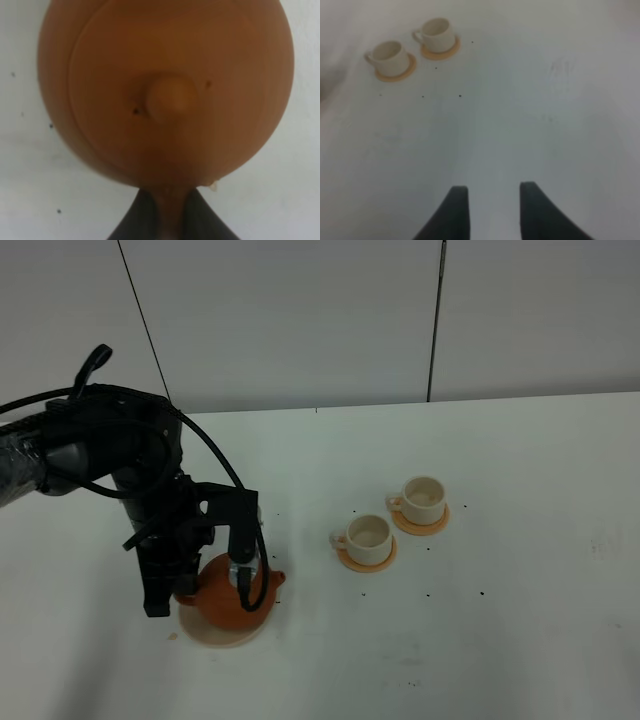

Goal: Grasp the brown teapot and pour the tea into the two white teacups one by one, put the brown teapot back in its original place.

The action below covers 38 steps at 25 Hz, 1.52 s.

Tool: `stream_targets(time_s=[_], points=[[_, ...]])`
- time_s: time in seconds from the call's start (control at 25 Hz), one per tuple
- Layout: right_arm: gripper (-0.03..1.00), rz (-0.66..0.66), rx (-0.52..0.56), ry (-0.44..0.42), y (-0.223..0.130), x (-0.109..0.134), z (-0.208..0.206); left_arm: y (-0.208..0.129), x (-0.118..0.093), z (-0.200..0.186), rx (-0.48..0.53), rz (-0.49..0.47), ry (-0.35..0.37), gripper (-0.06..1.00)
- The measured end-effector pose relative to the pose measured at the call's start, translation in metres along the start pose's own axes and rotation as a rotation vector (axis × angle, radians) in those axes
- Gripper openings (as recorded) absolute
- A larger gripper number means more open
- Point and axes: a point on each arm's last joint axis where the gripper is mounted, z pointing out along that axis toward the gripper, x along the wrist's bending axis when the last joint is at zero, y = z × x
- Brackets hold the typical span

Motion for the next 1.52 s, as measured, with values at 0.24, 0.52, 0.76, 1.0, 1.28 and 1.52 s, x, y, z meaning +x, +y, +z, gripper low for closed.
stream_targets(time_s=[0.24, 0.52, 0.76, 1.0, 1.28, 1.52], points=[[0.24, 0.0, 0.0, 0.0, 0.0, 0.0, 0.0, -0.01, 0.0, -0.004, 0.002, -0.025, -0.008, 0.17], [0.24, 0.0, 0.001, 0.0, 0.0, 0.0, 0.0, -0.022, 0.001, -0.018, -0.021, -0.062, 0.024, 0.17], [0.24, 0.001, 0.001, 0.001, 0.0, 0.0, 0.0, -0.025, 0.003, -0.027, -0.058, -0.084, 0.074, 0.17], [0.24, 0.001, 0.001, 0.002, 0.0, 0.0, 0.0, -0.018, 0.008, -0.03, -0.085, -0.07, 0.154, 0.17], [0.24, 0.002, 0.001, 0.002, 0.0, 0.0, 0.0, -0.001, 0.015, -0.034, -0.133, -0.033, 0.277, 0.17], [0.24, 0.002, 0.001, 0.002, 0.0, 0.0, 0.0, 0.007, 0.019, -0.037, -0.159, -0.019, 0.345, 0.17]])
